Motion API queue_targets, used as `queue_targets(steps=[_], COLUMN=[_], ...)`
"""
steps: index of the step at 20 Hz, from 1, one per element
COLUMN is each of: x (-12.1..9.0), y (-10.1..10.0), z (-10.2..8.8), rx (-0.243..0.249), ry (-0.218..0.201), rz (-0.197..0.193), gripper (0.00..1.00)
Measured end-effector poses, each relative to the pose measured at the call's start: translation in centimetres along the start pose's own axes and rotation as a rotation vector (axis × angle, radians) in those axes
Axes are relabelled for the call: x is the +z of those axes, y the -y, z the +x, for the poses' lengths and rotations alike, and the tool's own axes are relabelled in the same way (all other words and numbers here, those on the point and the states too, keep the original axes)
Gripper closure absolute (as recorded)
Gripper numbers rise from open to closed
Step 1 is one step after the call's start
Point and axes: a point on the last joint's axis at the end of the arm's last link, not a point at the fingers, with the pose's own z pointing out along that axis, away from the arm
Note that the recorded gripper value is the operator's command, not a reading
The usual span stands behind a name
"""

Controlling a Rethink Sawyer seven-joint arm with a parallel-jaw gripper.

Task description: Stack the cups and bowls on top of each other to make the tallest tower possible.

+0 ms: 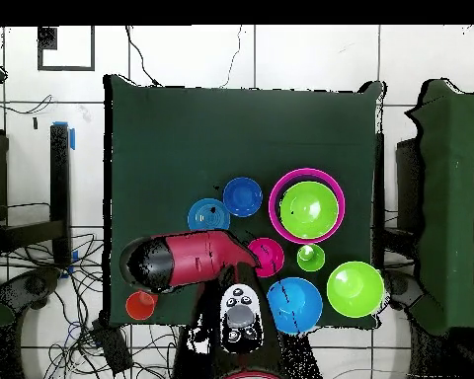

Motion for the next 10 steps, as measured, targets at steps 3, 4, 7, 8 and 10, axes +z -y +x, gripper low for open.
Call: queue_targets(steps=[3, 4, 7, 8, 10], x=[0.5, 0.6, 1.3, 1.5, 1.8], y=[0.1, 0.0, 0.0, -0.1, -0.3], z=[0.1, 0.2, 0.6, 0.7, 1.0], rx=[0.000, -0.001, -0.002, -0.002, -0.001], ry=[0.003, 0.004, 0.009, 0.012, 0.015], rz=[0.022, 0.028, 0.063, 0.073, 0.090], gripper=[0.00, 0.00, 0.00, 0.00, 0.00])
